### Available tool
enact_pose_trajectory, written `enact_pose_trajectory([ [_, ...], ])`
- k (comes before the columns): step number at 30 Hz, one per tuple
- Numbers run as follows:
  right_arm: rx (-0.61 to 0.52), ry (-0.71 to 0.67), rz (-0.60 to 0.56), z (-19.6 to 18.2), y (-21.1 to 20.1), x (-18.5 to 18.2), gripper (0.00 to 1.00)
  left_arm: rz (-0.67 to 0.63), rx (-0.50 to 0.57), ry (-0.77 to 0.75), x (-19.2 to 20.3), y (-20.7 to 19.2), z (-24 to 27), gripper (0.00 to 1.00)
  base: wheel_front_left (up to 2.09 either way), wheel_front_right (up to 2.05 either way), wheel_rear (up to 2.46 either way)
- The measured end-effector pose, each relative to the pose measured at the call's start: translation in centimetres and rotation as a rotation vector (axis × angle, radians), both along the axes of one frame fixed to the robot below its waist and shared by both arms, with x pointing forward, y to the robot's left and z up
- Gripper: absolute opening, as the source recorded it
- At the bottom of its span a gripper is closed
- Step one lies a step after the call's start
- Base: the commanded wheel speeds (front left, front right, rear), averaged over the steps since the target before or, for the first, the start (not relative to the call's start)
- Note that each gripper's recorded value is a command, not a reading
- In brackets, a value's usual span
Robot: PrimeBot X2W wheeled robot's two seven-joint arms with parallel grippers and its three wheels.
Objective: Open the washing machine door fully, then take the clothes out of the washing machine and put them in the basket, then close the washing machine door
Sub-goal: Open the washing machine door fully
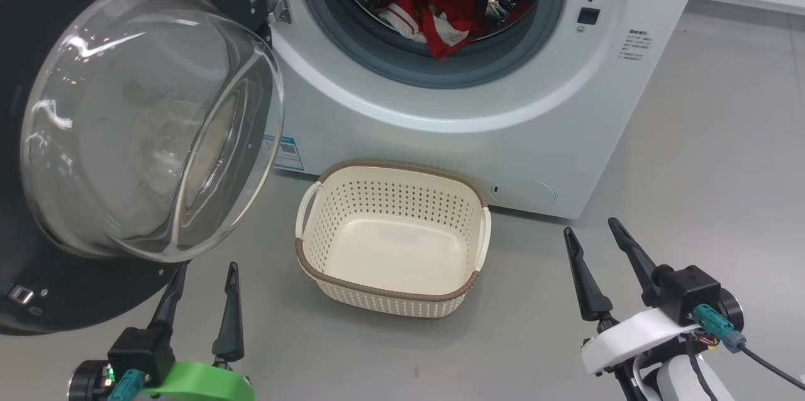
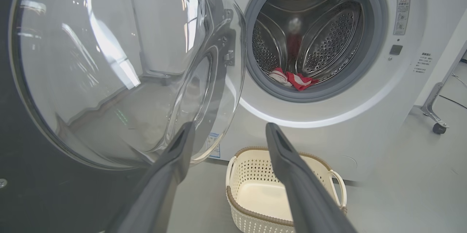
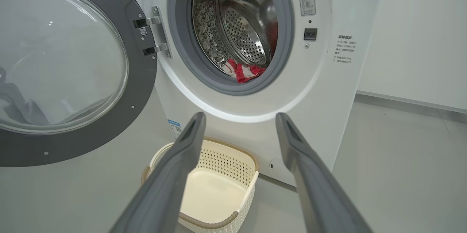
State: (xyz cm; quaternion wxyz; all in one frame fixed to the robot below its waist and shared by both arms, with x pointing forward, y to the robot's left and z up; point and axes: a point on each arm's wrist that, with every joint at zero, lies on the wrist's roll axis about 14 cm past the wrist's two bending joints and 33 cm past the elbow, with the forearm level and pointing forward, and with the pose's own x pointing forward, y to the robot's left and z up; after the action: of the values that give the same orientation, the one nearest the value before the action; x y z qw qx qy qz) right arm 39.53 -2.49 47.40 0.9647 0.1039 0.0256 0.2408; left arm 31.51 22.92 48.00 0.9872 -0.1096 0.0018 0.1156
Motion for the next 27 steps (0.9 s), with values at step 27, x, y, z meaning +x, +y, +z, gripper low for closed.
enact_pose_trajectory([
  [27, 0.005, 0.017, -0.285, -0.1, -9.6, -3.2, 1.00, -0.278, 0.002, 0.014, 3.6, -7.9, -0.5, 1.00, 0.00, 0.00, 0.00],
])
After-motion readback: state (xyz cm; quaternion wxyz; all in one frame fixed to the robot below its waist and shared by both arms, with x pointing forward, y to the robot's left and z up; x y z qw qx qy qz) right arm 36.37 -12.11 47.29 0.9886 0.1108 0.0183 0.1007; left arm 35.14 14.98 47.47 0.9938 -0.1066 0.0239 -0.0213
